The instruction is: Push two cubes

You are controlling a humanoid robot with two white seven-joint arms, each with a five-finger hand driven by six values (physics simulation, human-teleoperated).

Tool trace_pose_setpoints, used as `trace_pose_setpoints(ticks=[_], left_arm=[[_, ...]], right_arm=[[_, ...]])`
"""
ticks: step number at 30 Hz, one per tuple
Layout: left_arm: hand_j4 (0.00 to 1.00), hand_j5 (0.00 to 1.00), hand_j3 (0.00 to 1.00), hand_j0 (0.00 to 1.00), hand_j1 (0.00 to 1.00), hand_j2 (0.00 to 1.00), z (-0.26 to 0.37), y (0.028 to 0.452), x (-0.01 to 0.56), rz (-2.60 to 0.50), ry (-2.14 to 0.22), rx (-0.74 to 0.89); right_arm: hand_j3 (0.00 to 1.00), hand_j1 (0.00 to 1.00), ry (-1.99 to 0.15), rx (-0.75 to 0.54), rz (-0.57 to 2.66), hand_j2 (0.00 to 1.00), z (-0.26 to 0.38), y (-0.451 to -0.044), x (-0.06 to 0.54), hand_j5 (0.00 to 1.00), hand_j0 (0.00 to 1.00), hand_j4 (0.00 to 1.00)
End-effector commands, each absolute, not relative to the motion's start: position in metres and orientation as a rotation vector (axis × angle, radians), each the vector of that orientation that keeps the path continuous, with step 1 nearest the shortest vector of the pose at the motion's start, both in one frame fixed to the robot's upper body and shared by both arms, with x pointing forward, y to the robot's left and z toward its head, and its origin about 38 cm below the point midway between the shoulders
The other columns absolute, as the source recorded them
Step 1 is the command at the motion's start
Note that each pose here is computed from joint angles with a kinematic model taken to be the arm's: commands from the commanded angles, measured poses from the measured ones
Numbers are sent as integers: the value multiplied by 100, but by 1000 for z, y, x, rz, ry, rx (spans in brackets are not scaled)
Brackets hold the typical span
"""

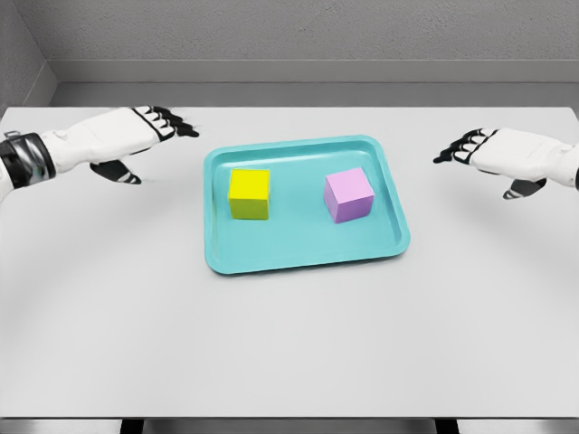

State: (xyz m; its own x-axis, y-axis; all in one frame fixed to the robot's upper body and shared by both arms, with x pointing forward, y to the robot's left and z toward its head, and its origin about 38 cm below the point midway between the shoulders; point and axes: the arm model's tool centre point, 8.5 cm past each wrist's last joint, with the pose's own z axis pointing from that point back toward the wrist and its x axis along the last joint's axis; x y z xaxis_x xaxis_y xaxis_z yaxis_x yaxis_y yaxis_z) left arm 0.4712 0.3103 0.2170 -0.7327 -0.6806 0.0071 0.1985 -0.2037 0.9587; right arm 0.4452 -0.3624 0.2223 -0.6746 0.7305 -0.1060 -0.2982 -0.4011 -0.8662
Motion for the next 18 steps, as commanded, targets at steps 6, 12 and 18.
trace_pose_setpoints(ticks=[6, 12, 18], left_arm=[[100, 100, 100, 100, 100, 100, 198, 316, 479, -1939, -1436, 547], [100, 100, 100, 100, 100, 100, 185, 308, 482, -1941, -1422, 528], [100, 100, 100, 100, 100, 100, 186, 296, 475, -2020, -1391, 515]], right_arm=[[100, 100, -1194, -694, 2044, 100, 230, -376, 452, 100, 100, 100], [83, 83, -1178, -659, 2083, 83, 218, -352, 463, 83, 83, 83], [66, 66, -1067, -721, 2235, 66, 208, -326, 482, 66, 66, 66]])
